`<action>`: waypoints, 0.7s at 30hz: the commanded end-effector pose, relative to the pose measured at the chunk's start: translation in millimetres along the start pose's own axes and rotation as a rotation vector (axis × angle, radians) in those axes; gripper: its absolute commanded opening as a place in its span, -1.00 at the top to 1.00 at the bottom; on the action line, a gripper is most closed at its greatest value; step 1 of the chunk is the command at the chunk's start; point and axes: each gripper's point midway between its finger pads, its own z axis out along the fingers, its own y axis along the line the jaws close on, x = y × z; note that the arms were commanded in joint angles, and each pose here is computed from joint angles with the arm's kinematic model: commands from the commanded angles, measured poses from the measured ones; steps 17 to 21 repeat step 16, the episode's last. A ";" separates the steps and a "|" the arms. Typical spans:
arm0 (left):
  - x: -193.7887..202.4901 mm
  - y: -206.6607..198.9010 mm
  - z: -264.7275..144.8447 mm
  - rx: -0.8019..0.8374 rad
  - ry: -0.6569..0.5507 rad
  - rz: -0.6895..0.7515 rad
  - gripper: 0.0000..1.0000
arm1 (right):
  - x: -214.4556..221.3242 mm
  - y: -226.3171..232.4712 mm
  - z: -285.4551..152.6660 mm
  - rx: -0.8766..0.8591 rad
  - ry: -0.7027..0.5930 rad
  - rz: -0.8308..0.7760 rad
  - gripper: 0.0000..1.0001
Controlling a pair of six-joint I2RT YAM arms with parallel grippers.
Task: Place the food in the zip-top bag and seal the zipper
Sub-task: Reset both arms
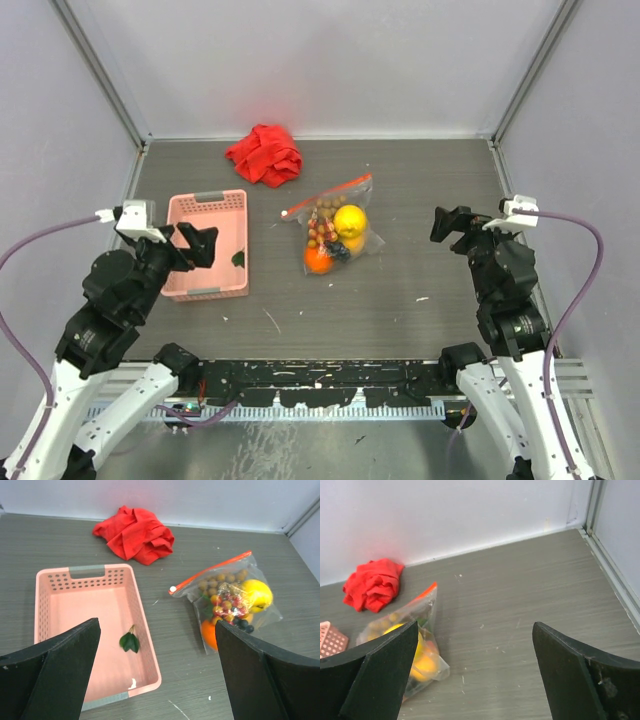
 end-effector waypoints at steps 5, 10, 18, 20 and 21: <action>9.3 16.7 9.1 -0.051 -0.110 0.018 -0.96 | 16.0 -17.4 -5.2 0.057 0.000 -0.036 -1.00; 20.7 24.6 13.8 -0.090 -0.065 0.053 -0.96 | 14.8 -21.1 -6.1 0.076 -0.014 -0.030 -1.00; 21.9 27.8 17.0 -0.102 -0.058 0.065 -0.96 | 14.4 -17.7 -4.1 0.059 -0.005 -0.043 -1.00; 21.9 27.8 17.0 -0.102 -0.058 0.065 -0.96 | 14.4 -17.7 -4.1 0.059 -0.005 -0.043 -1.00; 21.9 27.8 17.0 -0.102 -0.058 0.065 -0.96 | 14.4 -17.7 -4.1 0.059 -0.005 -0.043 -1.00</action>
